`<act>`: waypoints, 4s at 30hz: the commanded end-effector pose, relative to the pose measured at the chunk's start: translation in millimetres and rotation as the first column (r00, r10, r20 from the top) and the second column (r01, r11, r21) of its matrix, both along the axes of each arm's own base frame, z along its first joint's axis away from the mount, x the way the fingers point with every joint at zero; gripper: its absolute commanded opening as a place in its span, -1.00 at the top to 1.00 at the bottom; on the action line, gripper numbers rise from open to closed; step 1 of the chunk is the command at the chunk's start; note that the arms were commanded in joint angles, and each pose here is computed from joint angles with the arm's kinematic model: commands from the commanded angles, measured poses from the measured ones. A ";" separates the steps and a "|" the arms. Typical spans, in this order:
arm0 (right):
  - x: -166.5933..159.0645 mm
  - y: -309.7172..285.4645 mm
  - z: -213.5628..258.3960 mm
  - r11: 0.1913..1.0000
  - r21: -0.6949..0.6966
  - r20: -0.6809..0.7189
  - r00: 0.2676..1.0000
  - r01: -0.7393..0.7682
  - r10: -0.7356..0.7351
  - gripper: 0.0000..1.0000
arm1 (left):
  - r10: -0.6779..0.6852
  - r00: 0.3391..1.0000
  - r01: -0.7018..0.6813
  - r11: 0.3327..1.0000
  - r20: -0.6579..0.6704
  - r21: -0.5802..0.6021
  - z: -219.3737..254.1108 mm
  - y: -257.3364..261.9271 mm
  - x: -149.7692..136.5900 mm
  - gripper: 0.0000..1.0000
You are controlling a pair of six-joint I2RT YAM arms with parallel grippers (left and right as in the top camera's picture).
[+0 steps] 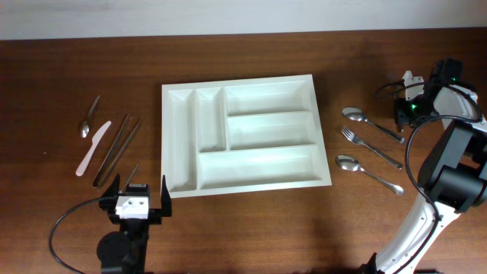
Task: Pack container
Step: 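Lower the right gripper and grasp the silver fork, then lift the fork and carry it over the tray's upper compartment, then lower the fork into the compartment and open the right gripper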
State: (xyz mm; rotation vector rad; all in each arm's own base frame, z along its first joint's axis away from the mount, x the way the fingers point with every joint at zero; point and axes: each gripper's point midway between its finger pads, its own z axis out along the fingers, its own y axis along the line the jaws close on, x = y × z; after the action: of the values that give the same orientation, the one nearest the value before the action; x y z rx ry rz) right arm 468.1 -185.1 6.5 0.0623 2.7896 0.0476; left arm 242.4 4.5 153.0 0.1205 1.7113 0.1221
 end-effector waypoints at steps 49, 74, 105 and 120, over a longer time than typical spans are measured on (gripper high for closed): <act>21.6 282.0 128.3 0.585 0.030 0.053 0.586 -0.810 0.809 0.92 | -0.006 1.000 0.006 1.000 0.003 -0.013 -1.5 -1.6 0.1 -0.99; 17.5 357.2 66.3 0.029 -0.188 0.124 0.005 -0.982 0.992 0.92 | -0.006 1.000 0.006 1.000 0.003 -0.013 -1.5 -1.6 0.1 -0.98; 44.6 362.8 32.8 0.103 -0.212 0.155 0.070 -0.972 0.985 0.32 | -0.006 1.000 0.006 1.000 0.003 -0.013 -1.5 -1.6 0.1 -0.98; 86.3 360.9 136.7 0.398 -0.264 0.295 0.319 -0.879 0.900 0.03 | -0.006 1.000 0.006 1.000 0.003 -0.013 -1.5 -1.6 0.1 -0.99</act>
State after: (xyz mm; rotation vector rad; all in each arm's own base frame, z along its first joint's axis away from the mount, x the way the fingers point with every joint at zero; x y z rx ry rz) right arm 541.8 180.6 84.9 -1.5360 2.0419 0.2554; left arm 242.4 4.5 153.0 0.1205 1.7113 0.1221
